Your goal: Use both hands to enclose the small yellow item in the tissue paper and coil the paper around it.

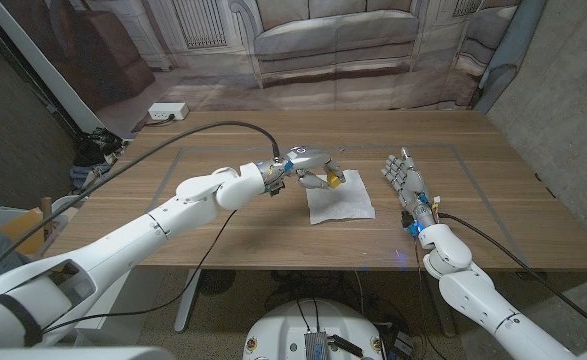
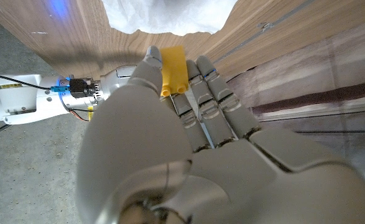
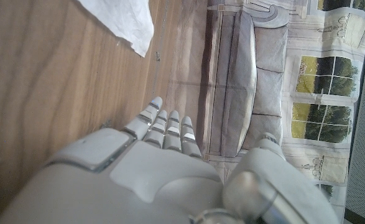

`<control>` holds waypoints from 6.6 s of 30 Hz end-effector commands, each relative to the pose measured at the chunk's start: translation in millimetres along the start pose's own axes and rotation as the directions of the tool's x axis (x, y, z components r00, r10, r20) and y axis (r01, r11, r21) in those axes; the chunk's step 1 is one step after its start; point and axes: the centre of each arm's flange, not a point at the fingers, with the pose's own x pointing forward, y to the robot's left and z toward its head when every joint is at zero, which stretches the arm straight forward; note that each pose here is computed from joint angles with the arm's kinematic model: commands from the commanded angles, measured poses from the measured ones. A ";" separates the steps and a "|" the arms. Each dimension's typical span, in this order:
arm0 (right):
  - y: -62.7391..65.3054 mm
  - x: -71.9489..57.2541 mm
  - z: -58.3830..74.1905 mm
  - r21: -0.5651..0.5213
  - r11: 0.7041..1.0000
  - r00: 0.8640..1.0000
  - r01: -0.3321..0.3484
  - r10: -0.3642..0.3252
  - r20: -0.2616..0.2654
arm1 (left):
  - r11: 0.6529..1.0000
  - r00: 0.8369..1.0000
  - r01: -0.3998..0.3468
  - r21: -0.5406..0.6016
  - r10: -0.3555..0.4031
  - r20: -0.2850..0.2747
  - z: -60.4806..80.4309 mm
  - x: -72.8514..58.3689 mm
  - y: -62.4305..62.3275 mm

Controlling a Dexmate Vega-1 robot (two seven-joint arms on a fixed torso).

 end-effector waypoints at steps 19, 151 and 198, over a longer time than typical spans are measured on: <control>-1.7 -5.4 -4.0 0.002 1.000 1.000 0.017 -0.017 -0.025 | 0.985 0.992 0.120 0.124 -0.125 0.033 10.6 10.5 -25.8; -7.8 -31.7 -0.4 -0.116 0.992 0.999 -0.040 0.037 -0.026 | 0.995 0.919 -0.066 -0.072 0.033 -0.394 -0.8 -23.1 -10.0; 31.0 -88.7 29.4 -0.707 0.707 0.988 0.022 0.094 0.124 | 0.797 0.796 -0.460 -0.392 0.173 -0.580 -14.9 -87.9 -26.9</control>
